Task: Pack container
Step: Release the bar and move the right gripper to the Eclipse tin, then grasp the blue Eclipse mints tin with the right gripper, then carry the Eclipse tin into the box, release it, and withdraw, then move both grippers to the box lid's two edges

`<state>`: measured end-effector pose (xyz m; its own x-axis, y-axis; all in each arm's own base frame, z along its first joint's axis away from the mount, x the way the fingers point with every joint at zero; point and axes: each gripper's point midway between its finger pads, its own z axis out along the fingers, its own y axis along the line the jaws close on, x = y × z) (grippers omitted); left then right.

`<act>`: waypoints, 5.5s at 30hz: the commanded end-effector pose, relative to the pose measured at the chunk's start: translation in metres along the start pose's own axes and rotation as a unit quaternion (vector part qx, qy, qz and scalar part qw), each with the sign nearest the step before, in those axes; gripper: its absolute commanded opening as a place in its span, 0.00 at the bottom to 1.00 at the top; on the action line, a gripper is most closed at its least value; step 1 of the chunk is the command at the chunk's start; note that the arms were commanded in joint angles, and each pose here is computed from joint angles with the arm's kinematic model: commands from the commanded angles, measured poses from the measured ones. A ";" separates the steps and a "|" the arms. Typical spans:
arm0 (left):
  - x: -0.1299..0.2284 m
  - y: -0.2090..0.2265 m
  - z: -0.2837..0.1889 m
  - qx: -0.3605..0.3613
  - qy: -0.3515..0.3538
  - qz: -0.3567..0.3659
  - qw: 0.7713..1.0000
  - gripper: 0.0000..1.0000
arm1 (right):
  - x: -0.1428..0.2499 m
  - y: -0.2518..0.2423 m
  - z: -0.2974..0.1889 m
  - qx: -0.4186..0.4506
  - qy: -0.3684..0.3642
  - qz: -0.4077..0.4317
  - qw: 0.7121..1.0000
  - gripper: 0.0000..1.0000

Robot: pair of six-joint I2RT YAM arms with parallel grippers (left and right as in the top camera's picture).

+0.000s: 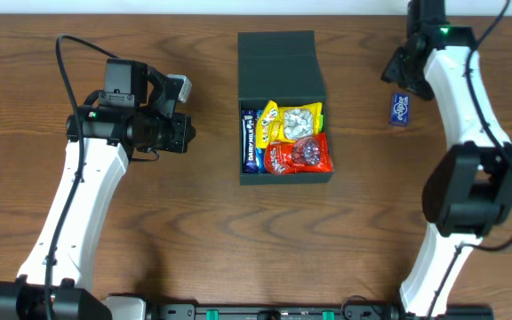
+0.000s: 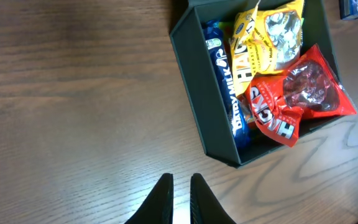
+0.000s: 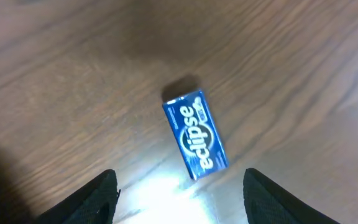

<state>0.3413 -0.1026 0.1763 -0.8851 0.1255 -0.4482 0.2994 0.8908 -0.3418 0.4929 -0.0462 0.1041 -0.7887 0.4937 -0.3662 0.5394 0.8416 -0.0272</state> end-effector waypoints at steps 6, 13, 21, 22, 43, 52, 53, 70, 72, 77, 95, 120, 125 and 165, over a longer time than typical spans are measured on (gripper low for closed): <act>0.000 0.002 -0.005 -0.005 -0.006 0.004 1.000 0.12 | 0.004 -0.014 0.040 0.025 0.025 -0.002 0.999 0.65; 0.000 0.002 -0.005 -0.005 -0.006 0.004 1.000 0.12 | 0.022 -0.015 0.074 0.040 0.061 -0.018 0.997 0.64; 0.000 0.002 -0.005 -0.005 -0.006 0.004 1.000 0.12 | 0.028 -0.019 0.089 0.043 0.075 -0.025 0.996 0.63; 0.000 0.002 -0.005 -0.005 -0.006 0.004 1.000 0.12 | 0.027 -0.018 0.089 0.038 0.074 -0.027 0.996 0.63; -0.001 0.002 -0.005 -0.005 -0.008 0.005 1.000 0.12 | 0.033 -0.007 0.101 -0.028 0.090 -0.075 0.993 0.61; 0.000 0.002 -0.005 -0.005 -0.007 0.004 1.000 0.12 | 0.039 -0.003 0.104 -0.044 0.098 -0.093 0.990 0.33; 0.000 0.002 -0.005 -0.005 -0.007 0.004 1.000 0.12 | 0.039 -0.003 0.104 -0.044 0.098 -0.092 0.990 0.29; 0.000 0.002 -0.005 -0.005 -0.006 0.004 1.000 0.12 | 0.003 0.046 -0.013 -0.142 0.043 -0.118 0.982 0.02; 0.000 0.002 -0.005 -0.005 -0.005 0.004 1.000 0.12 | 0.003 0.063 -0.054 -0.163 0.009 -0.150 0.975 0.02; 0.001 0.001 -0.005 -0.003 -0.005 -0.001 1.000 0.12 | 0.049 0.108 -0.116 -0.196 0.004 -0.214 0.957 0.02; 0.003 0.001 -0.005 -0.003 -0.001 -0.003 1.000 0.12 | 0.238 0.188 -0.105 -0.152 0.088 -0.268 0.947 0.02; -0.019 -0.005 -0.006 0.016 -0.044 0.015 0.999 0.06 | 0.185 0.168 -0.104 -0.145 0.038 -0.243 0.958 0.02; -0.055 0.005 -0.001 -0.003 -0.107 0.010 0.994 0.06 | 0.121 0.123 -0.078 -0.122 0.033 -0.164 0.978 0.02; -0.129 0.060 0.219 0.140 0.014 -0.324 0.936 0.06 | 0.074 0.156 0.059 -0.317 0.123 -0.009 0.940 0.02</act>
<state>0.5515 -0.1550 0.0390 -0.9137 -0.3937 -0.1008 -0.2107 0.6710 -0.7109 0.5378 0.1017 0.0207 -0.8811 0.4433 -0.1647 0.2944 0.7867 0.5426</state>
